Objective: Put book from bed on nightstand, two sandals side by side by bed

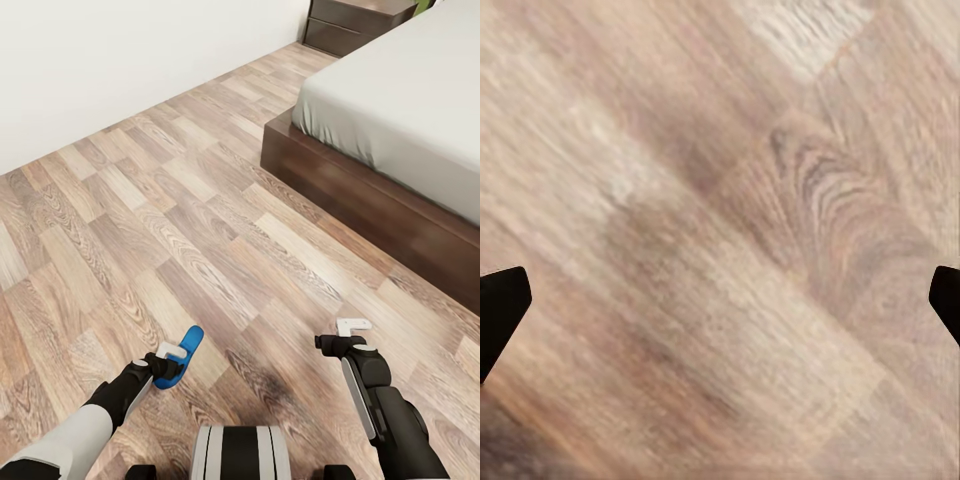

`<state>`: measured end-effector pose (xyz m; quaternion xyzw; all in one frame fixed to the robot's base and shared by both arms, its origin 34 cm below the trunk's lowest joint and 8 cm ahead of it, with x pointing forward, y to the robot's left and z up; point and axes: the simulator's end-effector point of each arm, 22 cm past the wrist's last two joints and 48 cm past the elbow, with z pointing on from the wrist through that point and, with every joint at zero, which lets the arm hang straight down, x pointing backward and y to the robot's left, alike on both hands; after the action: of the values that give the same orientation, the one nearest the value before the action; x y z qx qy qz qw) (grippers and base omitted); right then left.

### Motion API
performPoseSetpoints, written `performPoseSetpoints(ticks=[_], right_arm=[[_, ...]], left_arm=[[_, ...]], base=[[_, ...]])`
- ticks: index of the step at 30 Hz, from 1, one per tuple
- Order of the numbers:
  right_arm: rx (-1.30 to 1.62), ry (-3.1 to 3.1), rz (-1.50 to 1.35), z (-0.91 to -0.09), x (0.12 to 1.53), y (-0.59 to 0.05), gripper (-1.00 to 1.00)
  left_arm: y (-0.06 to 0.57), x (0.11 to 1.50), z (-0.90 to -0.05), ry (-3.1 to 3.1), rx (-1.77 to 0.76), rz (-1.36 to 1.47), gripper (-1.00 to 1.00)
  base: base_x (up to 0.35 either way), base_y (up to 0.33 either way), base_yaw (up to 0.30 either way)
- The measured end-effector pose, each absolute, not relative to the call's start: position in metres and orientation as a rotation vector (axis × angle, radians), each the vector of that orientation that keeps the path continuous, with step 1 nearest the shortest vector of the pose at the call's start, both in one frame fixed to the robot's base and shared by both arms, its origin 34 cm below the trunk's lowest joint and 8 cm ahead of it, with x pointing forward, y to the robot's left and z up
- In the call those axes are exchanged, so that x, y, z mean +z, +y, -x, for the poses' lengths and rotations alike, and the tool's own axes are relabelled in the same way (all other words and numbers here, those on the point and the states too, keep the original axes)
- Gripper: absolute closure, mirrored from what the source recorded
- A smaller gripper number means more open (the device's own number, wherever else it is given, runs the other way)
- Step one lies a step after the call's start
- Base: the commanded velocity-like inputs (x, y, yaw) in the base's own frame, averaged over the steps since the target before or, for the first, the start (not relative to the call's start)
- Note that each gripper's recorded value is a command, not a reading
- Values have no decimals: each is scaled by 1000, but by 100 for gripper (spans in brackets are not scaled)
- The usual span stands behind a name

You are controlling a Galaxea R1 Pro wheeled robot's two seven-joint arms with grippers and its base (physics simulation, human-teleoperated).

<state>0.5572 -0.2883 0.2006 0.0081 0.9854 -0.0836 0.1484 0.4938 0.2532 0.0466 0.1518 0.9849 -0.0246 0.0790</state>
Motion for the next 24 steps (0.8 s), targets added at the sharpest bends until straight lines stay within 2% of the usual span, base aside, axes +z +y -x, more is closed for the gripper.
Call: performPoseSetpoints(ticks=[14,15,24], right_arm=[[-243,2878,-17,-543,178,-288,-100],[-243,2878,-17,-543,178,-288,-100],[-243,2879,-16,-543,178,-288,-100]], left_arm=[[252,27,-473,2991,-87,-457,-100],[252,27,-473,2991,-87,-457,100],[249,28,-475,2987,-102,-445,100]], base=[[0,0,0],[0,0,0],[0,0,0]])
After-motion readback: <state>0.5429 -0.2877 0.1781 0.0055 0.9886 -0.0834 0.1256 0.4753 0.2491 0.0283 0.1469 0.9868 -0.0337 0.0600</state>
